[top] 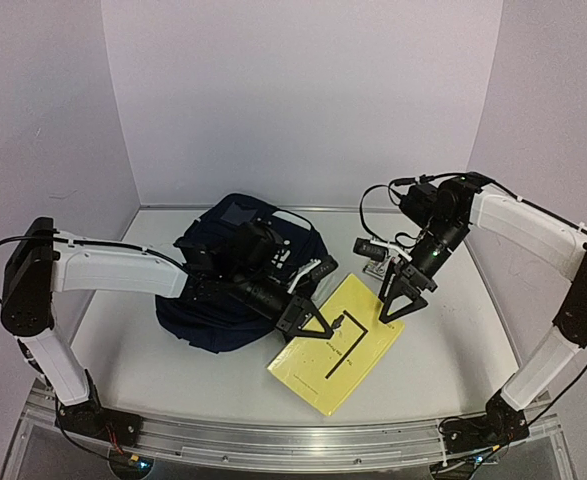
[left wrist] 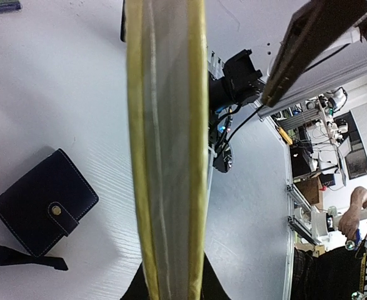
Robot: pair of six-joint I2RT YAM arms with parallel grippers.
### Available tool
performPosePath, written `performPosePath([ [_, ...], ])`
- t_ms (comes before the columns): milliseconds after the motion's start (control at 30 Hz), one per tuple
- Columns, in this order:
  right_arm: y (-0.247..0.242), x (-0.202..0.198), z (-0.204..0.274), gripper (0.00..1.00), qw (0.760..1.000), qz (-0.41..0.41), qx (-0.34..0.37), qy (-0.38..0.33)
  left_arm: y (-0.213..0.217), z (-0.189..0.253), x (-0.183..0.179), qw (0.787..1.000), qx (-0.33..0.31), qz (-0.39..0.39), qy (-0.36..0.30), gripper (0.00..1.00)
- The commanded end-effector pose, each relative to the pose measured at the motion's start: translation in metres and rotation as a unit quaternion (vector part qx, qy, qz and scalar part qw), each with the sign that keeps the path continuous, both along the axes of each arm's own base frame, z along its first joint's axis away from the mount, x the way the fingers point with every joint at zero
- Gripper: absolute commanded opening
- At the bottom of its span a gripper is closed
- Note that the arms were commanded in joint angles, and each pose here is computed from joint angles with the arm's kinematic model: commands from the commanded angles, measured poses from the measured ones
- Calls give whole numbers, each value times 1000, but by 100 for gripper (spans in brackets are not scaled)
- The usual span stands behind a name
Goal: Pack the student bag
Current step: Pick up the book from the center of the board.
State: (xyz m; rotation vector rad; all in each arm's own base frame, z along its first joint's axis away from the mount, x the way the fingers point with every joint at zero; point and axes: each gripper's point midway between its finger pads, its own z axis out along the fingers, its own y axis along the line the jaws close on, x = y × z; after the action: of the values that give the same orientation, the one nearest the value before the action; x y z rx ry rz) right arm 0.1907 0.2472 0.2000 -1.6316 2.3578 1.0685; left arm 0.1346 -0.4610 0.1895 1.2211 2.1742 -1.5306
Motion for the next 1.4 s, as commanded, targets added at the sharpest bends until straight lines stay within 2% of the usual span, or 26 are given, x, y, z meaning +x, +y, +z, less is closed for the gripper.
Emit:
performPosePath([
  [0,8,-6,13,66,1000,14,22,5,2,69,-19,992,-103,-51,-45,4],
  [200,15,-16,7,48,999,25,34,33,6,77,-22,990,-118,-55,-50,4],
  [267,16,-17,7,36,998,25,36,37,6,80,-22,989,-126,-55,-55,6],
  [333,18,-16,9,15,998,22,38,39,6,80,-21,989,-125,-49,-56,13],
  [433,21,-11,15,0,998,7,38,42,9,78,-13,991,-115,-18,-59,47],
  [500,25,-7,23,0,998,-1,46,44,16,80,0,991,-112,26,-68,64],
  [633,26,9,45,0,995,-32,85,49,49,85,38,980,-109,157,-57,91],
  [700,21,30,58,0,990,-68,112,58,73,87,65,958,-94,265,-55,99],
  [800,14,57,77,0,978,-111,158,79,111,95,92,915,-88,391,-56,100],
  [933,16,71,91,0,970,-121,192,93,151,105,94,874,-156,452,-83,100],
  [1000,18,75,98,0,967,-120,205,95,165,111,95,861,-161,475,-88,100],
  [1100,22,76,110,0,961,-114,232,95,161,112,85,880,-142,442,-102,100],
  [1233,25,77,117,0,955,-109,255,108,138,108,64,912,-170,364,-79,100],
  [1367,28,73,119,0,951,-102,267,118,120,105,58,929,-199,310,-40,100],
])
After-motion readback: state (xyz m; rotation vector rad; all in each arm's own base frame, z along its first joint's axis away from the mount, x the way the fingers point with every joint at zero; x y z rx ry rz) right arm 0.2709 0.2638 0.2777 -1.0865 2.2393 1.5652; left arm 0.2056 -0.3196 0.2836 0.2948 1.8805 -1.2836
